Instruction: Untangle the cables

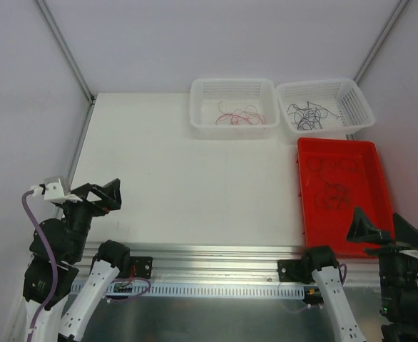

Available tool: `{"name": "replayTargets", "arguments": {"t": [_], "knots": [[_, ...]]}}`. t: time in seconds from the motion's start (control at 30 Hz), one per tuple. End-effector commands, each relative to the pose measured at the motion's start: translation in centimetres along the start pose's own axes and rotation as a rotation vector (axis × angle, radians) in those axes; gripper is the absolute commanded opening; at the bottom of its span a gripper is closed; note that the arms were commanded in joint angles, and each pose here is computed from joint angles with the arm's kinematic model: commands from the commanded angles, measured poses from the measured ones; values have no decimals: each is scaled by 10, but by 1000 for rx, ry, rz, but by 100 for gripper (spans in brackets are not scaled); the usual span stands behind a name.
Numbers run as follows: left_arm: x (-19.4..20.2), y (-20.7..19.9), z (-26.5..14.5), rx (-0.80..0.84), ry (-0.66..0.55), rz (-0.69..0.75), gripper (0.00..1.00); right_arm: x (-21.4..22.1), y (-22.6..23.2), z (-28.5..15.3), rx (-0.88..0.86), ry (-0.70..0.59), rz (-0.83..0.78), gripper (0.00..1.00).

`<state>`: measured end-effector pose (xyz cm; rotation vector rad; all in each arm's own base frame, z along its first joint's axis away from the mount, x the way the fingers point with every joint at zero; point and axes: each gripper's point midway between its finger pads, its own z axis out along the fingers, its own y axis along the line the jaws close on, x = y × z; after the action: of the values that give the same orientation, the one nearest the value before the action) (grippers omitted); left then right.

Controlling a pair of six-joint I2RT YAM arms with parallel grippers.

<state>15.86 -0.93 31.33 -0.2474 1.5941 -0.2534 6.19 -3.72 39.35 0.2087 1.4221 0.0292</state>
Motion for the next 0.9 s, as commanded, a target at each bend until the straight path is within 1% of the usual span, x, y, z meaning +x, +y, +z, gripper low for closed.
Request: {"name": "replayTargets", "arguments": {"t": [0.0,0.13,0.2,0.23,0.27,0.33,0.43,0.53,0.67,0.8,0.87], "knots": [[16,10,-9,-20,14,-16,99,29,-12,-13,21,32,-60,97],[28,18,-14,-23,4,-9,99,48,-19,-23,17,-11,-70,97],[28,20,-22,-8,-39,-26,99,58,-21,-24,20,-22,-69,97],[34,24,-21,-17,-40,-28,99,63,-22,-23,21,-17,-70,97],[32,27,-27,-15,-76,-43,99,66,-22,-22,18,-14,-77,97],[37,34,-27,-41,-100,-70,99,74,-21,-20,13,5,-88,97],[48,36,-24,-52,-64,-61,99,80,-22,-18,22,35,-94,97],[62,38,-17,-63,-34,-66,99,84,-23,-16,33,36,-85,97],[62,45,-16,-104,-42,-75,99,88,-23,-14,38,41,-71,97],[66,37,-16,-61,-23,-79,99,89,-27,-15,57,41,-71,97],[66,38,-16,-66,-23,-80,99,88,-29,-15,66,38,-72,97]]}}
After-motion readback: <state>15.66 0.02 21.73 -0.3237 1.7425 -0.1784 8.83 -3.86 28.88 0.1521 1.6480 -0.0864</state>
